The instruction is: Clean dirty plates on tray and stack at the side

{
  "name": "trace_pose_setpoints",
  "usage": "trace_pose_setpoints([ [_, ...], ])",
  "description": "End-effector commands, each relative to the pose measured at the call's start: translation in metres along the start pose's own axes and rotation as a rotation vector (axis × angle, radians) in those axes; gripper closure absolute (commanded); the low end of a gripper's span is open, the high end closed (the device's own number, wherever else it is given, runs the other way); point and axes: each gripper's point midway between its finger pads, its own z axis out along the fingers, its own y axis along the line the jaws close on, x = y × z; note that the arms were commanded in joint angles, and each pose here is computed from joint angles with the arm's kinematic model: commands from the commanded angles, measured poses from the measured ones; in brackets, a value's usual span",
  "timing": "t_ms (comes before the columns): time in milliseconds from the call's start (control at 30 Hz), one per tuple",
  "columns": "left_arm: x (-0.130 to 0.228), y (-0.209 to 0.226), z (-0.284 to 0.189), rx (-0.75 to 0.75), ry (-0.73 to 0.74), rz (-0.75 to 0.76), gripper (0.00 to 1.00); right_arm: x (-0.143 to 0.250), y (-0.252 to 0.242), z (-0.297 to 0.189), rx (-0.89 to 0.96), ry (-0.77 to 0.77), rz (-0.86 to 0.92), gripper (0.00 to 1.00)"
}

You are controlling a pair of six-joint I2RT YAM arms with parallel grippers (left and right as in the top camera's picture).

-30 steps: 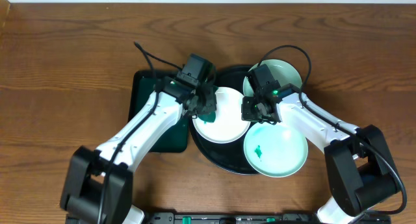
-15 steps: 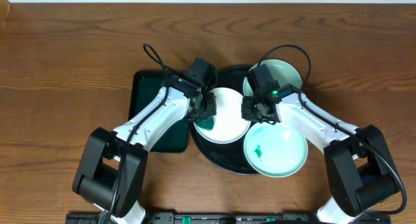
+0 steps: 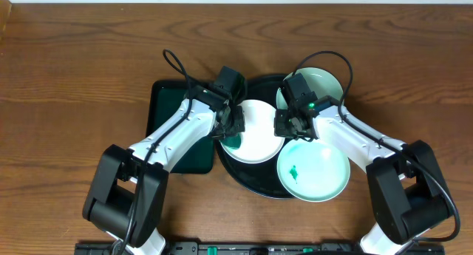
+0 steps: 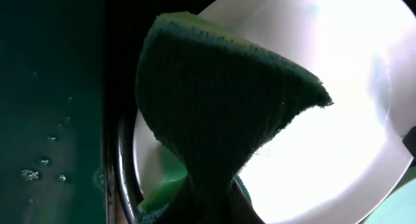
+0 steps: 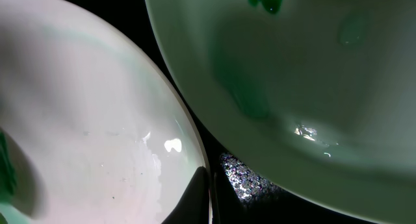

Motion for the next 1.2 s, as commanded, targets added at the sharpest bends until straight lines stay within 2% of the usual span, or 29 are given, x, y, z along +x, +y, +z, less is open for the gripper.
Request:
trace_pose_setpoints([
  [0, -0.0031, 0.004, 0.0011, -0.025, -0.009, -0.011, 0.93, 0.0035, -0.0002, 0.0047, 0.013, 0.005, -0.014, 0.99],
  [1167, -0.0116, 0.0071, 0.001, -0.048, -0.051, -0.025, 0.93, 0.0035, -0.0002, 0.0047, 0.013, 0.005, -0.013, 0.99],
])
